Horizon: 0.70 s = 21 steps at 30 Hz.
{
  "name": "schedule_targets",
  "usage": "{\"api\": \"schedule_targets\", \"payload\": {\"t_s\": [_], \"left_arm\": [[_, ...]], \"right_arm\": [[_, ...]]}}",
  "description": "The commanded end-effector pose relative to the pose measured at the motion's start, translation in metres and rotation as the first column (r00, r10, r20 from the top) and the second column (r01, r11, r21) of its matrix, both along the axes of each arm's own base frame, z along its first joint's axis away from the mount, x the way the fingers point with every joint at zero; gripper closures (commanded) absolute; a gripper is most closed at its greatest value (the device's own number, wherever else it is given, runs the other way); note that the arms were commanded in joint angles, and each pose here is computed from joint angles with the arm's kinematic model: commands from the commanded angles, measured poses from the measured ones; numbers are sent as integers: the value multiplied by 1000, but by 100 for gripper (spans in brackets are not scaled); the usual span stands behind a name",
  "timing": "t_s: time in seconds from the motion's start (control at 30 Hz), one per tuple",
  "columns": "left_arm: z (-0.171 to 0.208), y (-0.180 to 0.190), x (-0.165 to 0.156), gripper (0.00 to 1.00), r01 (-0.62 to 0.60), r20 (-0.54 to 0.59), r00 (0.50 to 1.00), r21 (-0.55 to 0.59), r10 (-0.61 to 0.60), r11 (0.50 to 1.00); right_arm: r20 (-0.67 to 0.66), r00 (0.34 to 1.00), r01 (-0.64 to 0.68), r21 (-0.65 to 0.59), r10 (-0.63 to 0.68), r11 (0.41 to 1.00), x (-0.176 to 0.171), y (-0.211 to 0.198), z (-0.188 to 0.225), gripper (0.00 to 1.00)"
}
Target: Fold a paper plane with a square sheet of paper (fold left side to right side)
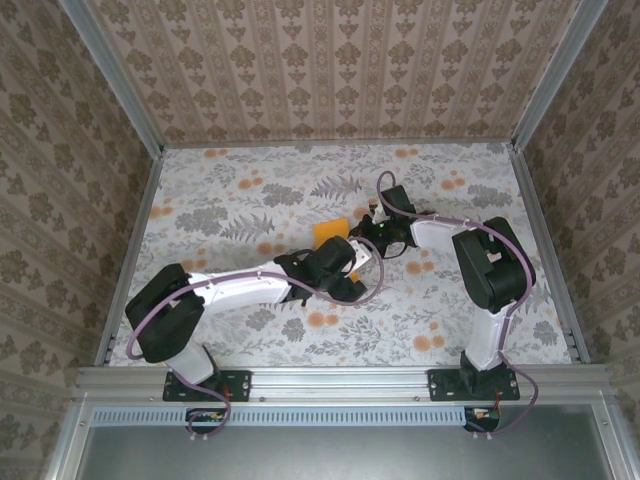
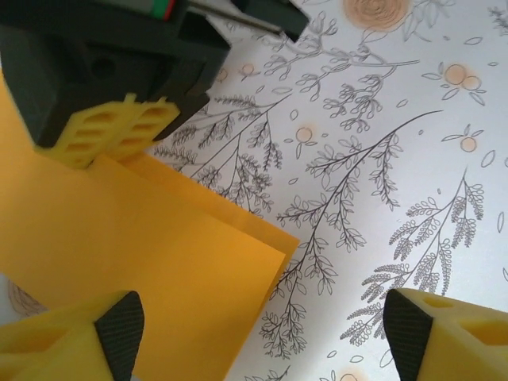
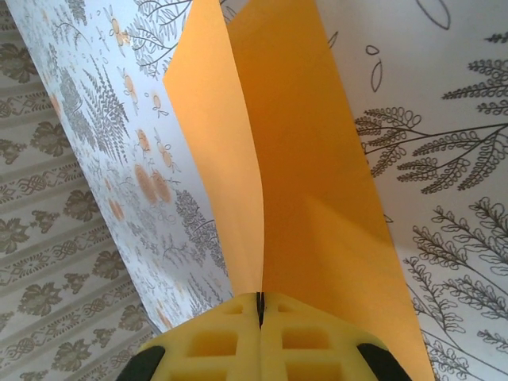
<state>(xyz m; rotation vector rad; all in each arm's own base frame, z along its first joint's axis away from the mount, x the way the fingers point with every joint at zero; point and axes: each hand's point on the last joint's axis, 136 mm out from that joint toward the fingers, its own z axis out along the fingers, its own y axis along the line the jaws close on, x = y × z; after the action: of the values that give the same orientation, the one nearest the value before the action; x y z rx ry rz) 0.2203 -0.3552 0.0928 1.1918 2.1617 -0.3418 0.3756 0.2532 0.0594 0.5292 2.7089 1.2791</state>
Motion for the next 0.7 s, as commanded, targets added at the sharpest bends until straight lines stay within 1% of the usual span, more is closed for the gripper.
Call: {"api": "schedule_targets", "payload": {"t_s": [0.0, 0.03, 0.1, 0.17, 0.43, 0.67], "left_arm": [[6, -2, -5, 9, 10, 45, 999, 18, -11, 1000], [5, -2, -5, 7, 10, 56, 998, 31, -12, 999], [3, -2, -4, 4, -1, 73, 997, 49, -3, 999], [3, -3, -2, 0, -11, 91, 996, 64, 5, 998], [-7, -10, 3, 0, -24, 145, 989, 143, 4, 989], [-18, -5, 13, 0, -85, 193, 980, 214, 44, 973]], "right_arm": [[15, 1000, -7, 22, 6, 1000, 1, 2, 23, 93], [21, 1000, -10, 22, 9, 1000, 2, 3, 26, 90], [30, 999, -16, 24, 15, 1000, 3, 5, 29, 86], [35, 999, -19, 24, 18, 1000, 4, 6, 32, 86], [39, 999, -32, 23, 31, 999, 3, 8, 32, 86], [32, 999, -44, 23, 44, 999, 2, 12, 31, 86]]}}
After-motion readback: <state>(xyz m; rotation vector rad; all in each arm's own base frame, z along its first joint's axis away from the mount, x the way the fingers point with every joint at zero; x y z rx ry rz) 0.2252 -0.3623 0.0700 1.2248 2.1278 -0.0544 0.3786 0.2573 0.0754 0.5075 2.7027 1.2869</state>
